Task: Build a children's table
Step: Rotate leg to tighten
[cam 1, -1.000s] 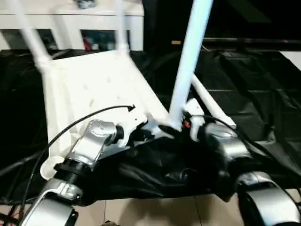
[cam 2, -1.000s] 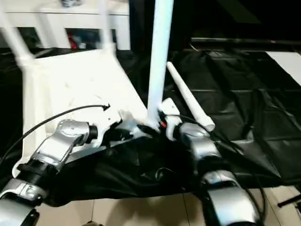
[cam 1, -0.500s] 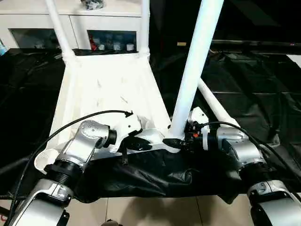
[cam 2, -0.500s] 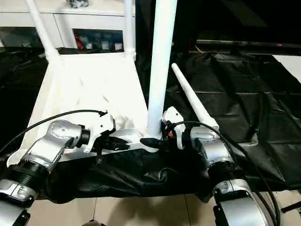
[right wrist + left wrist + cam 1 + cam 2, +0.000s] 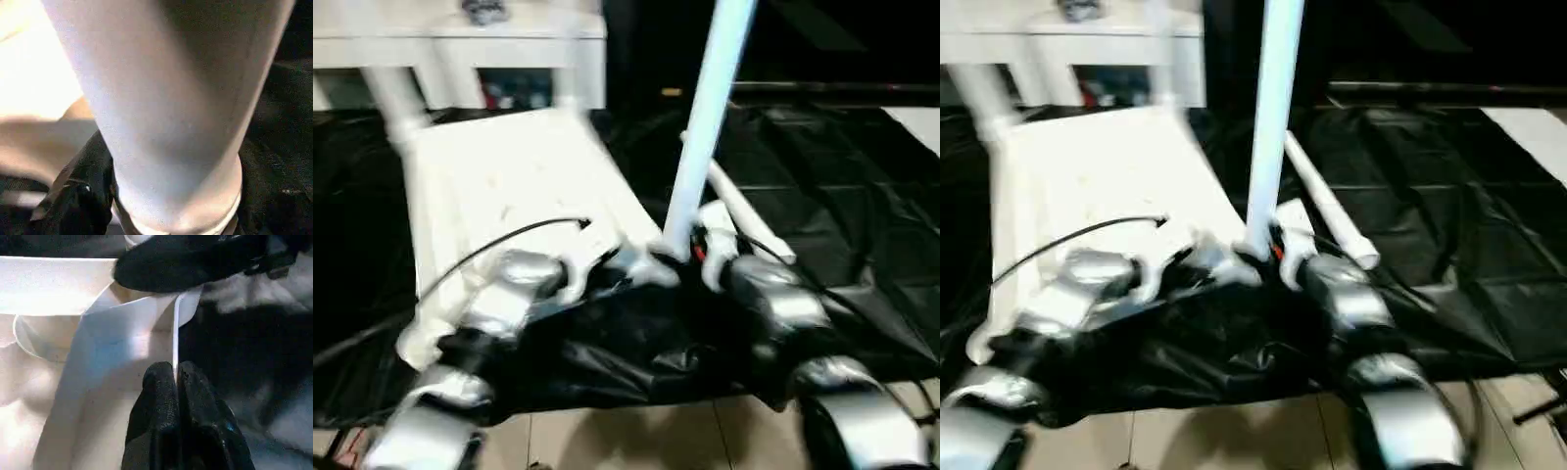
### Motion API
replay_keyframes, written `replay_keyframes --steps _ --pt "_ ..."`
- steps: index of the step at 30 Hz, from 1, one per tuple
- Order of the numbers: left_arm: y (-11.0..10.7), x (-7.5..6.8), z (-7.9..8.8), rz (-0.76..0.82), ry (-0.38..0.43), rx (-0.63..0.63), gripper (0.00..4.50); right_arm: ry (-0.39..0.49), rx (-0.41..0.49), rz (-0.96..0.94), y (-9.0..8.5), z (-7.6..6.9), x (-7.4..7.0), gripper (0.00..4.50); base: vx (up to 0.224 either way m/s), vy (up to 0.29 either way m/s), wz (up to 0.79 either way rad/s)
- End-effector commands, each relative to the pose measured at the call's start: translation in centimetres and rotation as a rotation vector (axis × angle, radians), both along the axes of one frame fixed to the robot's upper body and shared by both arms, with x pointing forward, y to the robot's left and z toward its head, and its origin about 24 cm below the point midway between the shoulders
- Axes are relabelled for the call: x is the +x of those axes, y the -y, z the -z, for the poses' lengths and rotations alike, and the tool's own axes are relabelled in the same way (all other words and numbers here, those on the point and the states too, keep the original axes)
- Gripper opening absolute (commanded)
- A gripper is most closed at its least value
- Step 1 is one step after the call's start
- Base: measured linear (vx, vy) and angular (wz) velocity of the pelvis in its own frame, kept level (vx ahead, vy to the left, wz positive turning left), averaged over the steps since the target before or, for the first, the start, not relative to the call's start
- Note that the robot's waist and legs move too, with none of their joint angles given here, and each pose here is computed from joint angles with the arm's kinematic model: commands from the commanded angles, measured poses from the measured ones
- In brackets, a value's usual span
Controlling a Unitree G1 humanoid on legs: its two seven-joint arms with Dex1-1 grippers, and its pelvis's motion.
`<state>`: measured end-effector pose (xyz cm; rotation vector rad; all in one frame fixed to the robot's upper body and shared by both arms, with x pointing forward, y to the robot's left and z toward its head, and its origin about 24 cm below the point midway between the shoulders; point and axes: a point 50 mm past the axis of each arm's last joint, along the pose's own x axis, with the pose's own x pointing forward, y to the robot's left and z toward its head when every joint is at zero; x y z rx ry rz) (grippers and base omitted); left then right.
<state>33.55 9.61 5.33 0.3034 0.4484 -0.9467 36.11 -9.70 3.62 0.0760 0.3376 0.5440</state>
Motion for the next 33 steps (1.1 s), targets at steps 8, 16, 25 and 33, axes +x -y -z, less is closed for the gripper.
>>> replay_keyframes --steps 8,16,25,33 --pt "3.4 -0.7 -2.2 0.137 0.076 -0.102 0.00 -0.051 0.053 -0.157 -3.2 1.2 -1.2 3.47 0.000 0.000 0.00" --pt "1.4 -1.2 -1.8 0.232 0.056 -0.080 0.00 0.049 -0.009 -0.415 -1.6 0.5 -1.9 3.90 0.000 0.000 0.00" --pt "-1.0 -1.3 -1.3 0.316 0.023 -0.056 0.00 0.050 -0.025 -0.711 1.3 0.1 -3.9 3.90 0.000 0.000 0.00" --pt "-2.2 -0.9 -1.2 0.329 0.014 -0.034 0.00 -0.003 -0.023 -0.806 2.3 0.2 -4.9 3.19 0.000 0.000 0.00"
